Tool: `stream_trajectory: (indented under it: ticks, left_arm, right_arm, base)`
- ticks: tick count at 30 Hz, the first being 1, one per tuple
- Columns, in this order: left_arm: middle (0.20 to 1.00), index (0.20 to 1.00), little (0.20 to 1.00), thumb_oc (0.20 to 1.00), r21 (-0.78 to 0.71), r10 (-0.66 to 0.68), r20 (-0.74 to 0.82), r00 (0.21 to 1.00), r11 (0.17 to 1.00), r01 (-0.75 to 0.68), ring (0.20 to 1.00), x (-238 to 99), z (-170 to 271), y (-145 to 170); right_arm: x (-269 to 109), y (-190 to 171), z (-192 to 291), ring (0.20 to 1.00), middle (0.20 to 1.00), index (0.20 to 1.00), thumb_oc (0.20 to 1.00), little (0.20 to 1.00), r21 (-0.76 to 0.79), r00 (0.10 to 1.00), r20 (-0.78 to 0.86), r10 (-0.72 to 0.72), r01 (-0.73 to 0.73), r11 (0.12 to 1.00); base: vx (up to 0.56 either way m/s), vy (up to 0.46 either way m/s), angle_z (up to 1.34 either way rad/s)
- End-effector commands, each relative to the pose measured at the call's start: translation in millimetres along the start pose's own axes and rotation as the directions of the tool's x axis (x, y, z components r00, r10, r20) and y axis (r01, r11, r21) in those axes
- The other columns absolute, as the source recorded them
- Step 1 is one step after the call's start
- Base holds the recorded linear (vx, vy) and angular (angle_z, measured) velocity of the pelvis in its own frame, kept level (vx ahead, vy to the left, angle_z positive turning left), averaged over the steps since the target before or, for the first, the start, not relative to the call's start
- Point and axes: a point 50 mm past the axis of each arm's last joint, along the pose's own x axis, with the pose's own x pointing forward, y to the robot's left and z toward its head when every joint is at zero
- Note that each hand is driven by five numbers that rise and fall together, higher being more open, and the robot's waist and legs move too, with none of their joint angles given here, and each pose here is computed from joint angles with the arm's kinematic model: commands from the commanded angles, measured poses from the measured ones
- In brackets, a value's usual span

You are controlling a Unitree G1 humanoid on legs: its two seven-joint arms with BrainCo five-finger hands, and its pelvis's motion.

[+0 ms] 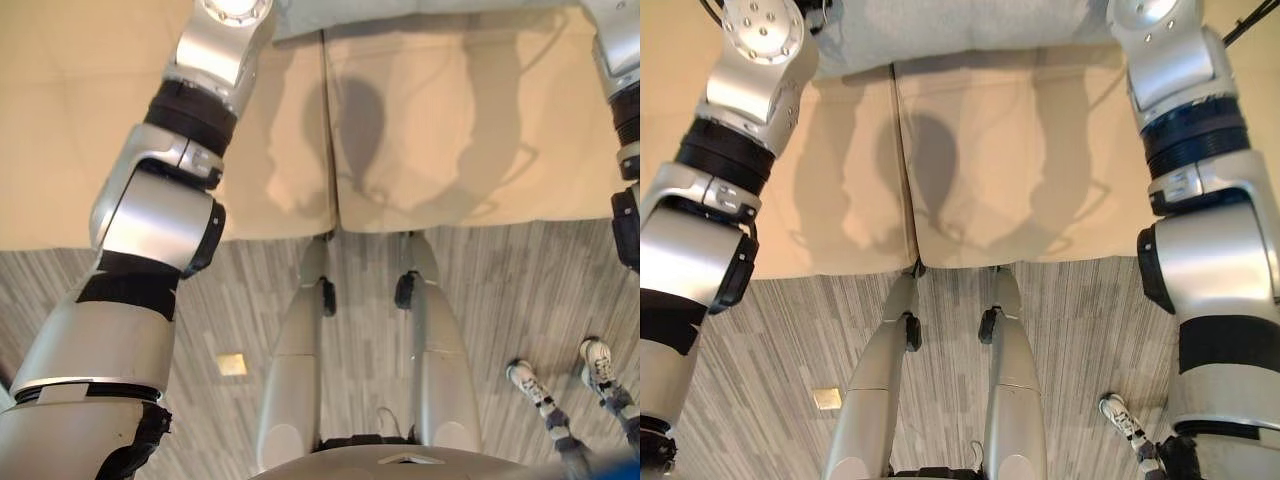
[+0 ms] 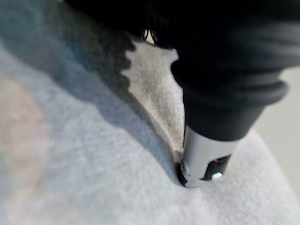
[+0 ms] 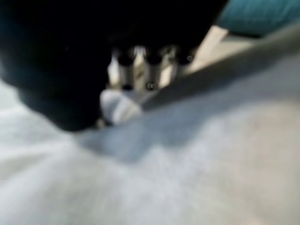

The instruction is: Pick up all the scattered cushions and arrange them neatly on the sofa.

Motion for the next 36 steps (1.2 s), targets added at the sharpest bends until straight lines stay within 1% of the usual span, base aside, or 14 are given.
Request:
stream_trajectory:
  ticks: [1, 2, 3, 4, 7, 10, 13, 20, 24, 29, 30, 32, 34, 36]
  left_arm:
    - [0.2, 0.2, 0.2, 0.2, -0.037, -0.211, 0.207, 0.955, 0.974, 0.224, 0.2, -26, 34, -60]
    - [0.2, 0.2, 0.2, 0.2, -0.032, -0.211, 0.187, 0.959, 0.975, 0.221, 0.2, -21, 33, -59]
    - [1.0, 1.0, 1.0, 1.0, -0.066, -0.211, 0.111, 0.971, 0.973, 0.219, 1.0, -13, 29, -58]
    - [1.0, 1.0, 1.0, 1.0, -0.092, -0.231, 0.025, 0.973, 0.968, 0.232, 1.0, -7, 24, -58]
    - [1.0, 1.0, 1.0, 1.0, -0.081, -0.269, 0.016, 0.963, 0.96, 0.27, 1.0, 8, 36, -54]
    - [1.0, 1.0, 1.0, 1.0, -0.049, -0.286, 0.041, 0.957, 0.957, 0.287, 1.0, 9, 34, -47]
    - [1.0, 1.0, 1.0, 1.0, -0.042, -0.296, 0.024, 0.955, 0.954, 0.296, 1.0, 1, 23, -48]
    - [1.0, 1.0, 1.0, 1.0, -0.122, -0.264, -0.015, 0.964, 0.958, 0.261, 1.0, -11, 4, -40]
    - [1.0, 1.0, 1.0, 1.0, -0.106, -0.196, -0.006, 0.981, 0.975, 0.194, 1.0, -6, -7, -9]
    - [1.0, 1.0, 1.0, 1.0, -0.021, -0.183, -0.003, 0.983, 0.983, 0.182, 1.0, -8, -24, 28]
    - [1.0, 1.0, 1.0, 1.0, 0.022, -0.18, -0.012, 0.984, 0.983, 0.18, 1.0, -12, -33, 49]
    - [1.0, 1.0, 1.0, 1.0, 0.049, -0.184, -0.027, 0.983, 0.981, 0.185, 1.0, -16, -40, 58]
    - [1.0, 1.0, 1.0, 1.0, 0.175, -0.205, -0.083, 0.975, 0.96, 0.217, 1.0, -29, -61, 91]
    - [1.0, 1.0, 1.0, 1.0, 0.238, -0.218, -0.117, 0.969, 0.941, 0.24, 1.0, -41, -72, 110]
  right_arm:
    - [-34, 55, 43, 0.2, 0.2, 0.2, 0.2, 0.2, 0.09, 0.975, 0.181, 0.131, -0.149, 0.985]
    - [-33, 58, 39, 0.2, 0.2, 0.2, 0.2, 0.2, 0.072, 0.975, 0.15, 0.166, -0.178, 0.981]
    - [-37, 68, 22, 0.925, 0.925, 0.925, 0.925, 0.925, 0.059, 0.969, 0.025, 0.245, -0.246, 0.967]
    - [-33, 65, 7, 1.0, 1.0, 1.0, 1.0, 1.0, 0.053, 0.956, -0.076, 0.285, -0.281, 0.958]
    - [-19, 54, -6, 1.0, 1.0, 1.0, 1.0, 1.0, 0.062, 0.928, -0.18, 0.328, -0.322, 0.945]
    - [-20, 48, -18, 1.0, 1.0, 1.0, 1.0, 1.0, 0.003, 0.916, -0.18, 0.359, -0.365, 0.931]
    - [-30, 52, -27, 1.0, 1.0, 1.0, 1.0, 1.0, 0.022, 0.903, -0.209, 0.376, -0.38, 0.925]
    - [-41, 54, -33, 1.0, 1.0, 1.0, 1.0, 1.0, 0.028, 0.911, -0.195, 0.364, -0.366, 0.93]
    - [-37, 39, -34, 1.0, 1.0, 1.0, 1.0, 1.0, -0.016, 0.937, -0.127, 0.325, -0.33, 0.944]
    - [-38, 17, -51, 1.0, 1.0, 1.0, 1.0, 1.0, -0.12, 0.938, -0.092, 0.333, -0.343, 0.932]
    - [-45, 6, -65, 1.0, 1.0, 1.0, 1.0, 1.0, -0.15, 0.933, -0.106, 0.345, -0.358, 0.922]
    - [-51, 1, -73, 1.0, 1.0, 1.0, 1.0, 1.0, -0.154, 0.929, -0.12, 0.349, -0.365, 0.918]
    - [-71, -17, -99, 1.0, 1.0, 1.0, 1.0, 1.0, -0.156, 0.913, -0.168, 0.372, -0.397, 0.904]
    - [-88, -30, -115, 1.0, 1.0, 1.0, 1.0, 1.0, -0.154, 0.897, -0.201, 0.394, -0.426, 0.892]
  base:
    - [0.0, -0.023, -0.03]
    - [0.0, 0.0, 0.0]
    - [-0.04, -0.038, -0.01]
    - [-0.02, -0.039, -0.02]
    - [0.0, -0.026, 0.0]
    - [0.0, 0.0, 0.0]
    - [0.0, 0.0, 0.0]
    - [-0.02, -0.003, 0.0]
    - [-0.03, -0.008, -0.03]
    - [0.0, -0.009, -0.03]
    - [0.0, 0.0, 0.0]
    - [0.0, 0.0, 0.0]
    - [0.0, 0.0, 0.0]
    - [0.0, 0.0, 0.0]
